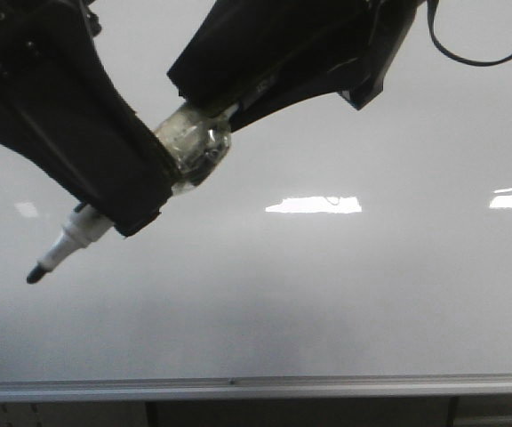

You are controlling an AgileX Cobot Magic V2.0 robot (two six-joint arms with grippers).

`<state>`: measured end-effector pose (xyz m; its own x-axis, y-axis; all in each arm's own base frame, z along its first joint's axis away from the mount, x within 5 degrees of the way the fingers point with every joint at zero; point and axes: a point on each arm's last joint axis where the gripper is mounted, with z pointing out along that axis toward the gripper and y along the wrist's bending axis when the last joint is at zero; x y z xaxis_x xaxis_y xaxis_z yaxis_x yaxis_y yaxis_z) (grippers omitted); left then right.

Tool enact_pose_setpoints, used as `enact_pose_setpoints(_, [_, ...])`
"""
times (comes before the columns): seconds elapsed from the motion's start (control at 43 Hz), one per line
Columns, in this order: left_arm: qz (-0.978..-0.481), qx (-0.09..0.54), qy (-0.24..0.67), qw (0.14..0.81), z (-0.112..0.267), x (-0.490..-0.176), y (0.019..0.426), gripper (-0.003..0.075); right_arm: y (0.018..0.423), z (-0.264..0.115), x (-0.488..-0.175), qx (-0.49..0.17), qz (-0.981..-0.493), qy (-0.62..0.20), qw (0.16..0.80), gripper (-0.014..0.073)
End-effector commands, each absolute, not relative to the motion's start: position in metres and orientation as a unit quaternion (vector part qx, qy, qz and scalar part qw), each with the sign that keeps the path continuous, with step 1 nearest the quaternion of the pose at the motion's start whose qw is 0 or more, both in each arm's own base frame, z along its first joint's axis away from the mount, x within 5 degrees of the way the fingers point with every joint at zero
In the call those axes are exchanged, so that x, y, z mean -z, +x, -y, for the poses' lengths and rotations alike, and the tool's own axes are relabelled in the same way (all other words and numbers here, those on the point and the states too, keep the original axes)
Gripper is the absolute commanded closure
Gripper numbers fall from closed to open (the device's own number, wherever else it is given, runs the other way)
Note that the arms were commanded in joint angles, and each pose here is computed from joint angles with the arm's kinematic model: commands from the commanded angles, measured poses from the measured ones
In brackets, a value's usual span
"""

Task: Write number 0 on whiteboard

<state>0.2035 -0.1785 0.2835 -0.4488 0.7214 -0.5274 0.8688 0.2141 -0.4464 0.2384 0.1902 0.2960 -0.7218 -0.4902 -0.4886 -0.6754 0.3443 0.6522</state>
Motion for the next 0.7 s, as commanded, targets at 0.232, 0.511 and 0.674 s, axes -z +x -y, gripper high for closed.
enact_pose_setpoints(0.232, [-0.756,0.389,0.514,0.119,0.182,-0.303,0.197,0.0088,0.226,-0.184,-0.311,-0.435,-0.800,-0.405,0.084,0.0662])
enact_pose_setpoints(0.511, [-0.755,0.389,0.514,0.118,0.182,-0.303,0.196,0.0230,0.227,-0.161,-0.299,-0.284,-0.877,-0.383,0.059,0.0662])
enact_pose_setpoints(0.674, [-0.755,0.389,0.514,0.118,0.182,-0.303,0.196,0.0425,0.230,-0.138,-0.309,-0.165,-0.923,-0.331,0.109,0.0662])
